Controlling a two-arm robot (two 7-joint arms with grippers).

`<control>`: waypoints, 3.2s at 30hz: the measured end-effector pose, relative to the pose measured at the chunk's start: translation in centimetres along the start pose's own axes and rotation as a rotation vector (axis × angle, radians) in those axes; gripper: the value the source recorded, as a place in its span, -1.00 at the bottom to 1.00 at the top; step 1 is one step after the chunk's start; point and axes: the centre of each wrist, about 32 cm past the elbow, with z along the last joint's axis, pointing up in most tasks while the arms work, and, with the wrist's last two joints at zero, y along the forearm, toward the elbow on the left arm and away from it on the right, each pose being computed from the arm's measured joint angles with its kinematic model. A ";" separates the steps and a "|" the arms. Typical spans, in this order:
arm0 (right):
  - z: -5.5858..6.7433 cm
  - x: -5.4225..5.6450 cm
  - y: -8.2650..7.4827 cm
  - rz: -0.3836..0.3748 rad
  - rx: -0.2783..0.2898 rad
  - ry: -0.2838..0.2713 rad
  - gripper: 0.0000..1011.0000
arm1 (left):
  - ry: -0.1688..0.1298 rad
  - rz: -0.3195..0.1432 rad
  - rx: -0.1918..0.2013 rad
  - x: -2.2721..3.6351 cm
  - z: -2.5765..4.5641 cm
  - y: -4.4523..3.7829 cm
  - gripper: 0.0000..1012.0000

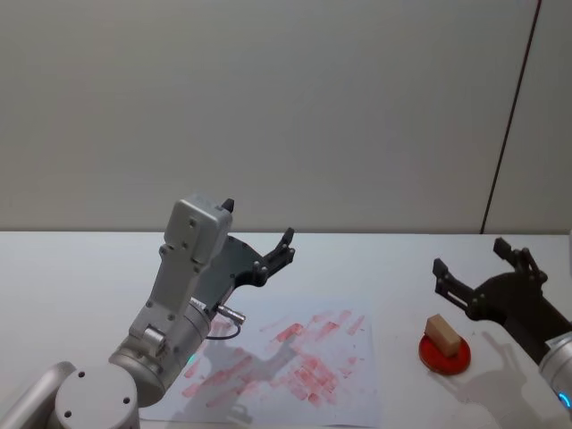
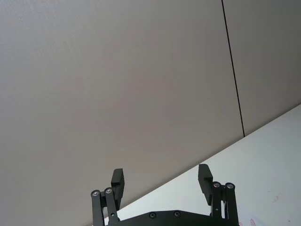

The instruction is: Use the one hand to pick up the stamp and affix it onto the A4 paper.

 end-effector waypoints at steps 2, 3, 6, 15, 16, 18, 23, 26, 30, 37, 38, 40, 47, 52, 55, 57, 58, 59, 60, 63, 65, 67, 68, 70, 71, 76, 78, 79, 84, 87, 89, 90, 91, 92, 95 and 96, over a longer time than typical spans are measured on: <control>-0.3 0.3 0.0 0.009 -0.020 -0.001 0.98 | 0.000 0.000 0.000 0.00 0.00 0.00 0.98; -0.4 0.4 -0.1 0.012 -0.027 -0.001 0.98 | 0.000 0.000 0.000 0.00 0.00 0.00 0.98; -1.0 0.9 -0.1 0.025 -0.055 -0.002 0.98 | 0.000 0.000 0.000 0.00 0.00 0.00 0.98; -2.5 2.0 0.0 0.061 -0.129 -0.006 0.98 | 0.000 0.000 0.000 0.00 0.00 0.00 0.98; -2.6 2.0 0.0 0.064 -0.134 -0.007 0.98 | 0.000 0.000 0.000 0.00 0.00 0.00 0.98; -3.0 2.2 0.1 0.072 -0.150 -0.009 0.98 | 0.000 0.000 0.000 0.00 0.00 0.00 0.98; -3.5 2.3 0.2 0.089 -0.175 -0.011 0.98 | 0.000 0.000 0.000 0.00 0.00 0.00 0.98; -3.9 2.3 0.3 0.100 -0.191 -0.011 0.98 | 0.000 0.000 0.000 0.00 0.00 0.00 0.98; -4.3 2.3 0.4 0.110 -0.205 -0.010 0.98 | 0.000 0.000 0.000 0.00 0.00 0.00 0.98; -4.9 2.1 0.6 0.120 -0.224 -0.006 0.98 | 0.000 0.000 0.000 0.00 0.00 0.00 0.98; -4.9 2.1 0.6 0.120 -0.227 -0.005 0.98 | 0.000 0.000 0.000 0.00 0.00 0.00 0.98; -5.1 2.0 0.6 0.121 -0.232 -0.003 0.98 | 0.000 0.000 0.000 0.00 0.00 0.00 0.98; -5.6 1.9 0.7 0.121 -0.247 0.004 0.98 | 0.000 0.000 0.000 0.00 0.00 0.00 0.98; -5.9 1.8 0.8 0.119 -0.256 0.009 0.90 | 0.000 0.000 0.000 0.00 0.00 0.00 0.98; -6.0 1.8 0.9 0.118 -0.260 0.012 0.82 | 0.000 0.000 0.000 0.00 0.00 0.00 0.98; -6.1 1.9 1.0 0.119 -0.263 0.014 0.70 | 0.000 0.000 0.000 0.00 0.00 0.00 0.98; -6.2 1.9 1.0 0.119 -0.264 0.014 0.64 | 0.000 0.000 0.000 0.00 0.00 0.00 0.98; -6.2 1.9 1.1 0.120 -0.265 0.015 0.60 | 0.000 0.000 0.000 0.00 0.00 0.00 0.98; -6.3 1.9 1.1 0.121 -0.266 0.016 0.52 | 0.000 0.000 0.000 0.00 0.00 0.00 0.98; -6.4 1.9 1.3 0.122 -0.267 0.017 0.34 | 0.000 0.000 0.000 0.00 0.00 0.00 0.98; -6.4 1.9 1.3 0.124 -0.266 0.018 0.25 | 0.000 0.000 0.000 0.00 0.00 0.00 0.98; -6.5 1.9 1.4 0.126 -0.265 0.018 0.11 | 0.000 0.000 0.000 0.00 0.00 0.00 0.98; -6.6 1.9 1.5 0.127 -0.264 0.018 0.00 | 0.000 0.000 0.000 0.00 0.00 0.00 0.98; -6.6 1.9 1.5 0.128 -0.263 0.018 -0.10 | 0.000 0.000 0.000 0.00 0.00 0.00 0.98; -6.6 1.9 1.6 0.129 -0.261 0.017 -0.22 | 0.000 0.000 0.000 0.00 0.00 0.00 0.98; -6.8 1.9 1.7 0.130 -0.254 0.011 -0.46 | 0.000 0.000 0.000 0.00 0.00 0.00 0.98; -6.8 1.9 1.7 0.130 -0.251 0.009 -0.55 | 0.000 0.000 0.000 0.00 0.00 0.00 0.98; -6.8 1.9 1.8 0.131 -0.248 0.008 -0.57 | 0.000 0.000 0.000 0.00 0.00 0.00 0.98; -6.9 1.8 1.8 0.133 -0.234 0.001 -0.57 | 0.000 0.000 0.000 0.00 0.00 0.00 0.98; -6.9 1.7 1.8 0.140 -0.220 -0.002 -0.57 | 0.000 0.000 0.000 0.00 0.00 0.00 0.98; -6.7 1.6 1.9 0.149 -0.206 -0.005 -0.57 | 0.000 0.000 0.000 0.00 0.00 0.00 0.98; -6.7 1.6 1.9 0.152 -0.202 -0.006 -0.57 | 0.000 0.000 0.000 0.00 0.00 0.00 0.98; -6.5 1.5 1.9 0.159 -0.191 -0.008 -0.57 | 0.000 0.000 0.000 0.00 0.00 0.00 0.98; -6.5 1.4 2.0 0.165 -0.186 -0.009 -0.57 | 0.000 0.000 0.000 0.00 0.00 0.00 0.98; -6.2 1.2 2.1 0.180 -0.171 -0.010 -0.57 | 0.000 0.000 0.000 0.00 0.00 0.00 0.98; -5.8 0.8 2.2 0.200 -0.156 -0.013 -0.57 | 0.000 0.000 0.000 0.00 0.00 0.00 0.98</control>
